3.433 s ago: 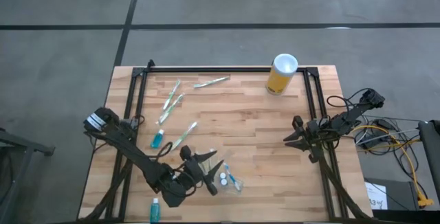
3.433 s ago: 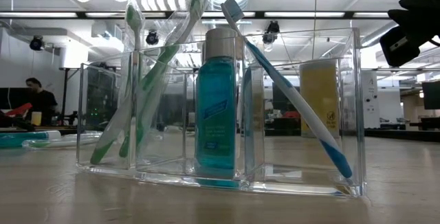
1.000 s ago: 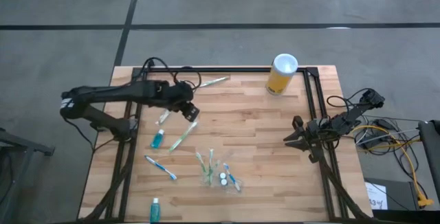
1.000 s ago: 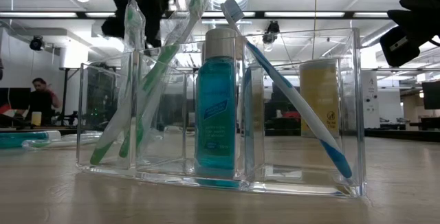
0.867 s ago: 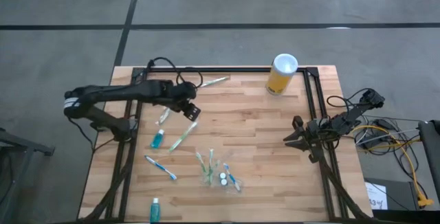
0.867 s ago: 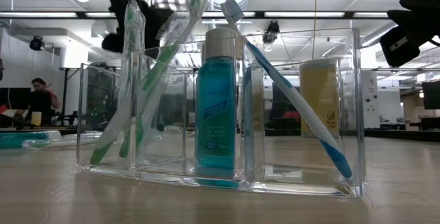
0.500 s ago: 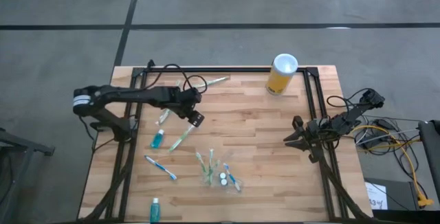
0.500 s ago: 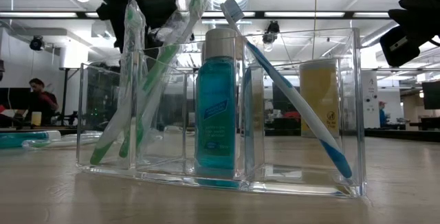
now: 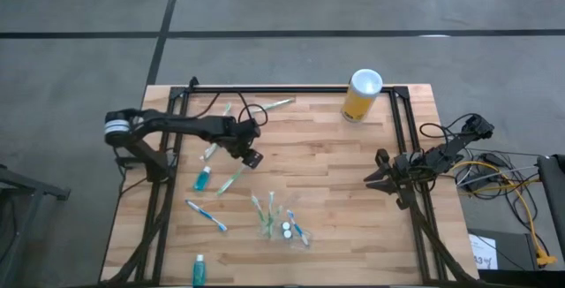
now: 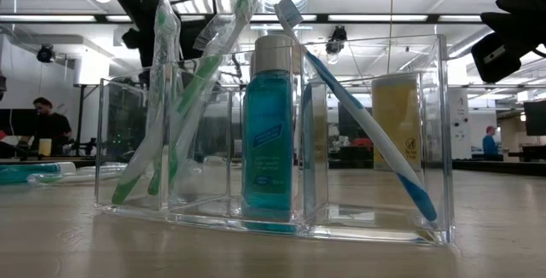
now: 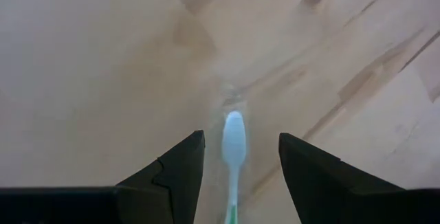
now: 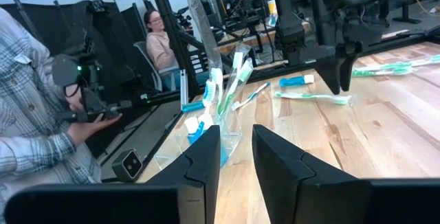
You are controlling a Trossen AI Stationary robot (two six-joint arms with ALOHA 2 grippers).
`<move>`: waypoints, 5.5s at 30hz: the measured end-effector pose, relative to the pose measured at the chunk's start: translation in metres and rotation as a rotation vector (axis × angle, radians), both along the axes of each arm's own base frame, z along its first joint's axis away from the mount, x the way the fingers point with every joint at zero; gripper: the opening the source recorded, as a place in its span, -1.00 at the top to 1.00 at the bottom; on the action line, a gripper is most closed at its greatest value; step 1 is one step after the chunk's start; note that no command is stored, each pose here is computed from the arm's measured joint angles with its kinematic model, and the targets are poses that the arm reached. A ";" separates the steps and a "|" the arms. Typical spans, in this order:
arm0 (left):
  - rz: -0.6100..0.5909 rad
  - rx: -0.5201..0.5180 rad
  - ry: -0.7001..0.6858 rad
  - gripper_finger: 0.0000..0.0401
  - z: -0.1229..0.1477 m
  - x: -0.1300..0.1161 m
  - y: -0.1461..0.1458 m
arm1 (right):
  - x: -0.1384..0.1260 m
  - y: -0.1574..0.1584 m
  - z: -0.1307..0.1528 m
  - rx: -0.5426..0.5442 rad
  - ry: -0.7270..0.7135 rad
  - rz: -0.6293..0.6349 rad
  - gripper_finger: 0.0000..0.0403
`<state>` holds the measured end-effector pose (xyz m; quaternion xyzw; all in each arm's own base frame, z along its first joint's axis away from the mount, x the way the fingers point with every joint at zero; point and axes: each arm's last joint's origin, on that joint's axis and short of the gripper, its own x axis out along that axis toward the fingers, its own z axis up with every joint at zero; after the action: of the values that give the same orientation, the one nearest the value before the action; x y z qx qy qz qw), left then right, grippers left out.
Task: Pick & Place toothbrushing station
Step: Put the green toothbrush into the transparent organizer
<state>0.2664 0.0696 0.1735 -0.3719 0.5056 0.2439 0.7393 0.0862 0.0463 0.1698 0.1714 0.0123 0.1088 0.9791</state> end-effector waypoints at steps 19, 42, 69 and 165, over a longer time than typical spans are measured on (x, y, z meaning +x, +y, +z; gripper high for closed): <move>-0.015 -0.028 0.005 0.28 -0.016 0.002 -0.001 | 0.000 0.000 0.000 0.000 -0.001 0.000 0.63; -0.024 -0.043 -0.001 0.95 -0.015 0.009 0.001 | 0.000 0.000 0.000 0.000 0.000 0.000 0.66; 0.030 0.321 -0.380 1.00 0.102 -0.016 -0.005 | 0.000 0.000 0.000 0.000 0.000 0.000 0.66; -0.105 0.728 -0.881 0.97 0.055 -0.009 -0.287 | 0.000 0.000 0.000 0.000 0.000 0.000 0.58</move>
<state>0.2570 -0.2177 0.2286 -0.1342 0.0509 0.1870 0.9718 0.0862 0.0463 0.1698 0.1715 0.0120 0.1089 0.9791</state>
